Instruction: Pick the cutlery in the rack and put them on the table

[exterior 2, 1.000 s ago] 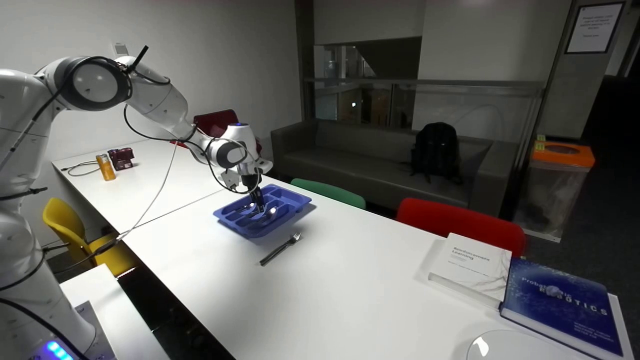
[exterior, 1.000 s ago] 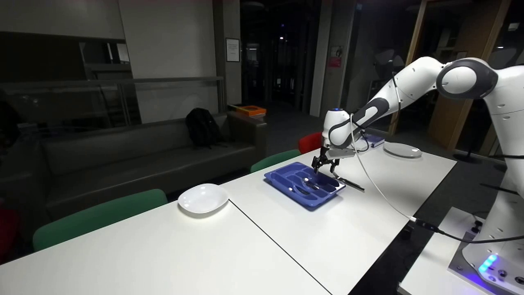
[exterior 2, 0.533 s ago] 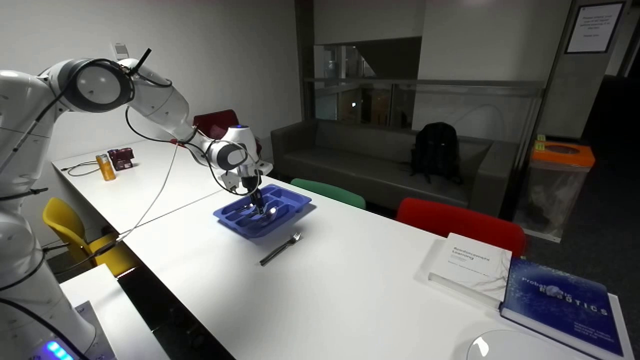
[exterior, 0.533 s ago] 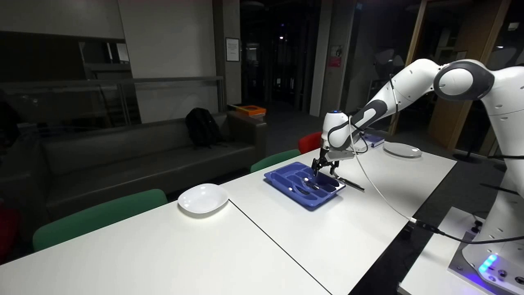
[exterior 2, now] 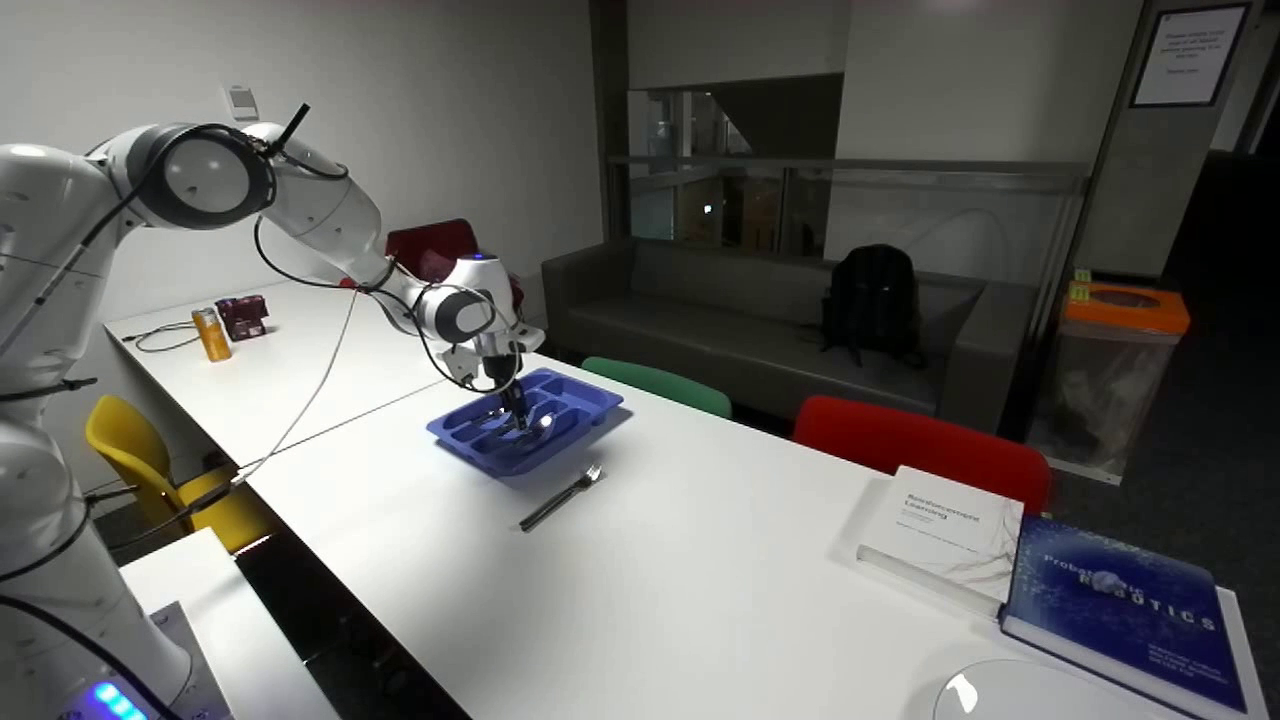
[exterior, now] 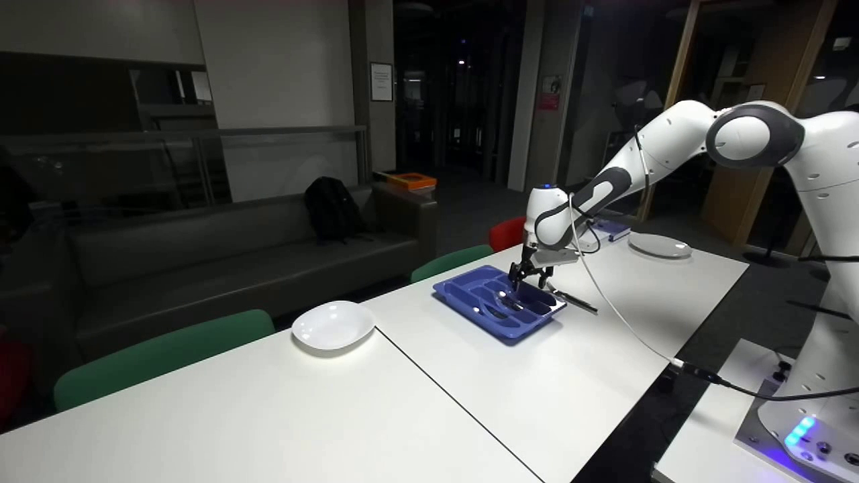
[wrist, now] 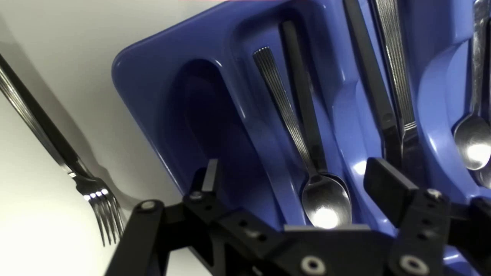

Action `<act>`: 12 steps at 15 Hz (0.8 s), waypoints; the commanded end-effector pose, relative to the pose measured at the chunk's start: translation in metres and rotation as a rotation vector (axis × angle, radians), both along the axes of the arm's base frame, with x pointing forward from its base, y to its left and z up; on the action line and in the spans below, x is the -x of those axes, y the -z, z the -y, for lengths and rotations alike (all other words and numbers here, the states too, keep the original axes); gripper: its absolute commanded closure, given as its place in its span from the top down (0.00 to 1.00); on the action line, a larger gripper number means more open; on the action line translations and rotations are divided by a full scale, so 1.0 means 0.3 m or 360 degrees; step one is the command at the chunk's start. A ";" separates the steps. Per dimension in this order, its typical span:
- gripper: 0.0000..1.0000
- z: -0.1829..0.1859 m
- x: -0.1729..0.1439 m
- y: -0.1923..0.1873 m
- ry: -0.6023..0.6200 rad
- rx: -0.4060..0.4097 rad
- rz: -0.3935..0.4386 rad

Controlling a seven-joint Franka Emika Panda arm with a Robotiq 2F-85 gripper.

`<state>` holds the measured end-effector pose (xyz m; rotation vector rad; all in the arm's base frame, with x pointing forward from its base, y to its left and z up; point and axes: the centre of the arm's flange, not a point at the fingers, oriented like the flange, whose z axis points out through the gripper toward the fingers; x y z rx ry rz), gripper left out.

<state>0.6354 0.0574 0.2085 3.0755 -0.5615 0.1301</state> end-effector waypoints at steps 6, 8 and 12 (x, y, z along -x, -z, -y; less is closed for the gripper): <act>1.00 -0.061 -0.094 0.081 -0.0089 0.0000 0.0001; 1.00 -0.060 -0.106 0.101 -0.0111 0.0000 0.0000; 1.00 -0.064 -0.133 0.133 -0.0174 0.0000 -0.0014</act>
